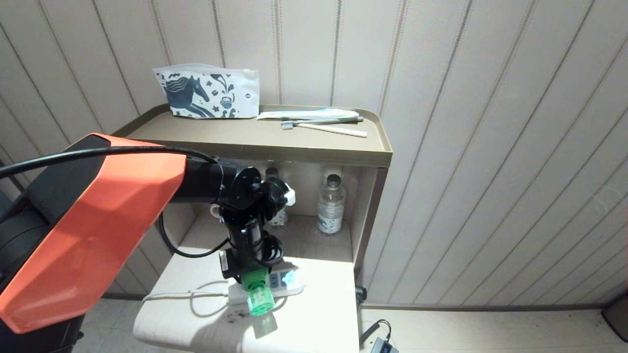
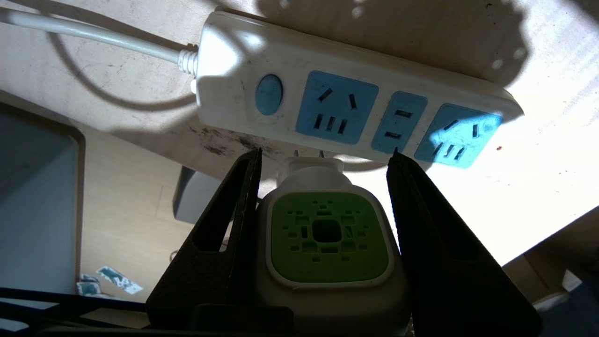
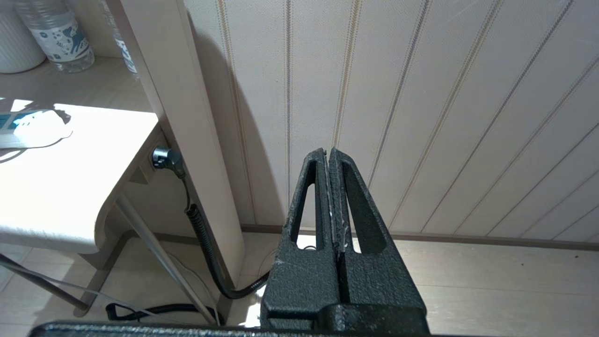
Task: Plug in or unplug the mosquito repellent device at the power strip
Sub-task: Insert the plug into the socket
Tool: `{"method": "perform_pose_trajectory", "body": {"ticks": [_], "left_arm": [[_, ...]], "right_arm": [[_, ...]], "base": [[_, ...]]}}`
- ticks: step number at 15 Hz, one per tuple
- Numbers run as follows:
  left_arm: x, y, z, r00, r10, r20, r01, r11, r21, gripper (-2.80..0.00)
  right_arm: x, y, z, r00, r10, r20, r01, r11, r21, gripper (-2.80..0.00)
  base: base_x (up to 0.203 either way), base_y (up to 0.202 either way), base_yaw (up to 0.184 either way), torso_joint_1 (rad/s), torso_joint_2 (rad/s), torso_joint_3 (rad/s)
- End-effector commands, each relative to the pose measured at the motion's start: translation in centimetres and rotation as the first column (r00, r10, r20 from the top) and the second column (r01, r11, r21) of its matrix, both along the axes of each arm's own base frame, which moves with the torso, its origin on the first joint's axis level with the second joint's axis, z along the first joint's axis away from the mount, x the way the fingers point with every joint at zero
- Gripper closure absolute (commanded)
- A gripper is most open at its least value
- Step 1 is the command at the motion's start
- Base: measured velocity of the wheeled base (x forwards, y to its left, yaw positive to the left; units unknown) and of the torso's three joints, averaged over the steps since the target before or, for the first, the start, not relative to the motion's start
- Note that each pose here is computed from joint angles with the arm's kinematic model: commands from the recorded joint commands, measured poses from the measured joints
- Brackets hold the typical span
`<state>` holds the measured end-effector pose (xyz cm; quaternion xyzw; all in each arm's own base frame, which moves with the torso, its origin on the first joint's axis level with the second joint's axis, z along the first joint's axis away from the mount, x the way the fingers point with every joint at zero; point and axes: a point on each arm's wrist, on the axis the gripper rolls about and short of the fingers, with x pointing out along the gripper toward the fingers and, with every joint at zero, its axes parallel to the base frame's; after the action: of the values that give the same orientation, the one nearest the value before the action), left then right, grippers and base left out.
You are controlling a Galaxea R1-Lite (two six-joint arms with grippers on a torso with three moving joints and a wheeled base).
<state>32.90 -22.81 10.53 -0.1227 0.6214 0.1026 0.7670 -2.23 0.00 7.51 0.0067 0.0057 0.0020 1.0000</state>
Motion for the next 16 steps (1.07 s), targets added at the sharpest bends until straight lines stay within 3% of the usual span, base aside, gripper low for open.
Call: {"method": "perform_pose_trajectory", "body": {"ticks": [1,16], "left_arm": [[0.2,-0.1,-0.2,1.000,0.005,0.007,-0.005,1.000,-0.007,0.00],[1.1,-0.5,-1.3,1.000,0.007,0.007,-0.007,1.000,-0.010,0.00]], "right_arm": [[0.0,0.0,0.0,1.000,0.001,0.001,-0.001,1.000,0.000,0.00],[0.0,0.0,0.0,1.000,0.001,0.001,-0.001,1.000,0.000,0.00]], "base": [[0.000,0.000,0.000,0.000,0.00,0.000],[0.000,0.000,0.000,0.000,0.00,0.000]]}}
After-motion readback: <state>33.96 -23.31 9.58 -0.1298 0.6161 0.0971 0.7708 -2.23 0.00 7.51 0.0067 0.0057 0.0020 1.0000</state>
